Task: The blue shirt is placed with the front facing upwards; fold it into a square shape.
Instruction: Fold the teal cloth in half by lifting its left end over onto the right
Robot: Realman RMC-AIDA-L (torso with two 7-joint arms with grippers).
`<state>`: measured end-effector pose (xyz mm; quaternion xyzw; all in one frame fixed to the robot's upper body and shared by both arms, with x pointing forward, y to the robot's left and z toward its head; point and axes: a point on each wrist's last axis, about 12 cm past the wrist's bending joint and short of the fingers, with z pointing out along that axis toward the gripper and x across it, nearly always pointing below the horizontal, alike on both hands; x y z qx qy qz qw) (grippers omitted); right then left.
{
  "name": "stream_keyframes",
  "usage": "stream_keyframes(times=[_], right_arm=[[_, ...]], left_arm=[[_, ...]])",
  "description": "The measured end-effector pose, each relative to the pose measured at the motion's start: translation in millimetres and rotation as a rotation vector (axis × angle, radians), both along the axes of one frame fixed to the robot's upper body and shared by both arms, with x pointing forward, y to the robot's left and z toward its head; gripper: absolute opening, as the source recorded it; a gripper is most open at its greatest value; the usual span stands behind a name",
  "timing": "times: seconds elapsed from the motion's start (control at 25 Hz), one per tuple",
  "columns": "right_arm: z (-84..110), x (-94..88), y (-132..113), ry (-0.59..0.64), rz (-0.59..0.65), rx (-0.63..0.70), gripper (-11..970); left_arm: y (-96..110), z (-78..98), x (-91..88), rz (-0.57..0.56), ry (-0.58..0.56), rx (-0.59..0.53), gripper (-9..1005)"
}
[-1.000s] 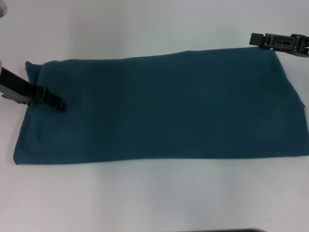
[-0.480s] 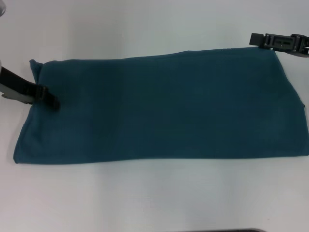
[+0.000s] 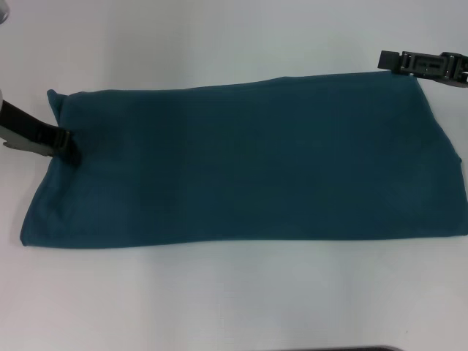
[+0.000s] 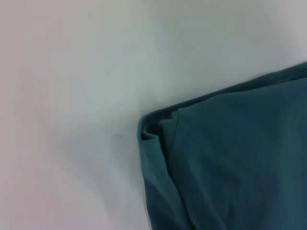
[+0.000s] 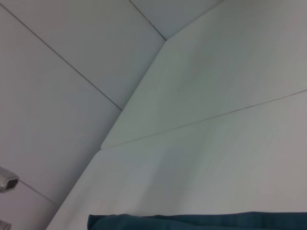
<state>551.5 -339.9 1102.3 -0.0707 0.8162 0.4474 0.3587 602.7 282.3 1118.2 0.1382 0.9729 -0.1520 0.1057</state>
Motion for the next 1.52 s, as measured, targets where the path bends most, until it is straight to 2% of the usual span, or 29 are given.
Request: stream_keyframes(times=[0.2,0.76,1.24,1.52], right_arm=[[0.0,0.0,0.0,0.0,0.0,0.0,717],[-0.9,0.6,0.3,0.0,-0.007,-0.002,717],[-2.4,2.2,2.9,-0.005,-0.017,0.005,717],[-3.0,1.9,5.3,-0.011,-0.022,0.021,717]], left_arm=[[0.3,0.4,0.2,-0.002,-0.002,0.001,74],[25.6,11.3,-5.2,0.019,-0.011,0.032,75],[57.6,15.3,-11.6,0.048,-0.004,0.073,75],[60.5,15.9,-12.1,0.041,-0.01,0.072,75]])
